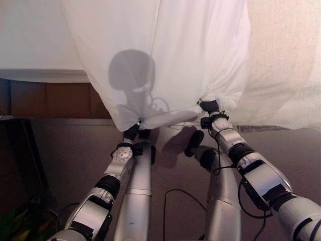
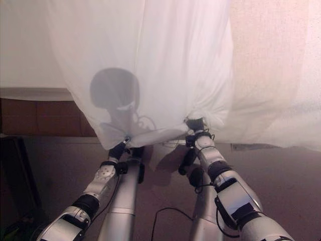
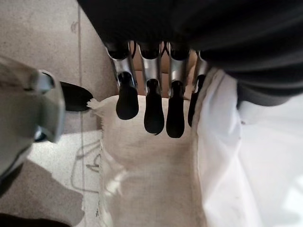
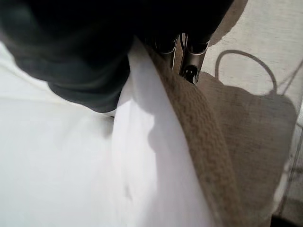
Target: Make the bed
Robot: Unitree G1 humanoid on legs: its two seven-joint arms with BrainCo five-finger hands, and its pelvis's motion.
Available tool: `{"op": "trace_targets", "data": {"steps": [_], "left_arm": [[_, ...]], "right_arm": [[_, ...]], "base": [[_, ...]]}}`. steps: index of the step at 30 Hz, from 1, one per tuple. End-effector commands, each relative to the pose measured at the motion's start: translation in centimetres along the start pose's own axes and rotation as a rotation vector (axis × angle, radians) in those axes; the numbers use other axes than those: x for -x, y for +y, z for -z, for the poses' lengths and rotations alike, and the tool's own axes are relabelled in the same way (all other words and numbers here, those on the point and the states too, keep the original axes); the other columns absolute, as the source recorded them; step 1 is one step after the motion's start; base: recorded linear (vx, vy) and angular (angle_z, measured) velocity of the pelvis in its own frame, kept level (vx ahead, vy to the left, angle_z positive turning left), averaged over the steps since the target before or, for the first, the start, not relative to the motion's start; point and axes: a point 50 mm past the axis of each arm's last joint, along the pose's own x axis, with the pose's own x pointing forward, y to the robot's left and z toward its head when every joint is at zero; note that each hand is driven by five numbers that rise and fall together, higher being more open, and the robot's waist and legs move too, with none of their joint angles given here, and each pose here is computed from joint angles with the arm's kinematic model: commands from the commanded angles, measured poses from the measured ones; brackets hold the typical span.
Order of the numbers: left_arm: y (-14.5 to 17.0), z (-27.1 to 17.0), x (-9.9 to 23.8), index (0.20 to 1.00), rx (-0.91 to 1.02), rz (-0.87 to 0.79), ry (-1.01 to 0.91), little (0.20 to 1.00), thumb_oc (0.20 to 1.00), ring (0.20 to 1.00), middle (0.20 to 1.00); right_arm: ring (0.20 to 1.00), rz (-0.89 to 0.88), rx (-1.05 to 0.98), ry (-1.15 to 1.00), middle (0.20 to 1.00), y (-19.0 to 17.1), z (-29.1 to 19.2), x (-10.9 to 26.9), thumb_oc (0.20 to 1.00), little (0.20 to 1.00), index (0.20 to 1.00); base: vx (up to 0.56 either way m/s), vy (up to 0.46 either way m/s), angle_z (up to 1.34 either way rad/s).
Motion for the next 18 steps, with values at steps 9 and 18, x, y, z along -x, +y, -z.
{"op": "trace_targets", "data": {"steps": [9,18], "left_arm": [[10.5,11.6,7.3,0.2,-0.192,-0.309,0.602,0.2,0.2,0.2,0.2],[10.1,14.5,10.2,1.0,-0.21,-0.261,0.735,1.0,1.0,1.0,1.0]], "right_arm": [[1.0,0.301,0.347,0.704,1.0,-11.9,14.8,8.8,1.0,1.0,1.0],[1.0,0.293,0.362,0.771,1.0,-12.6,16.6,10.9,1.0,1.0,1.0]], "base": [[0.01,0.036,0.0],[0.0,0.006,-0.01]]}}
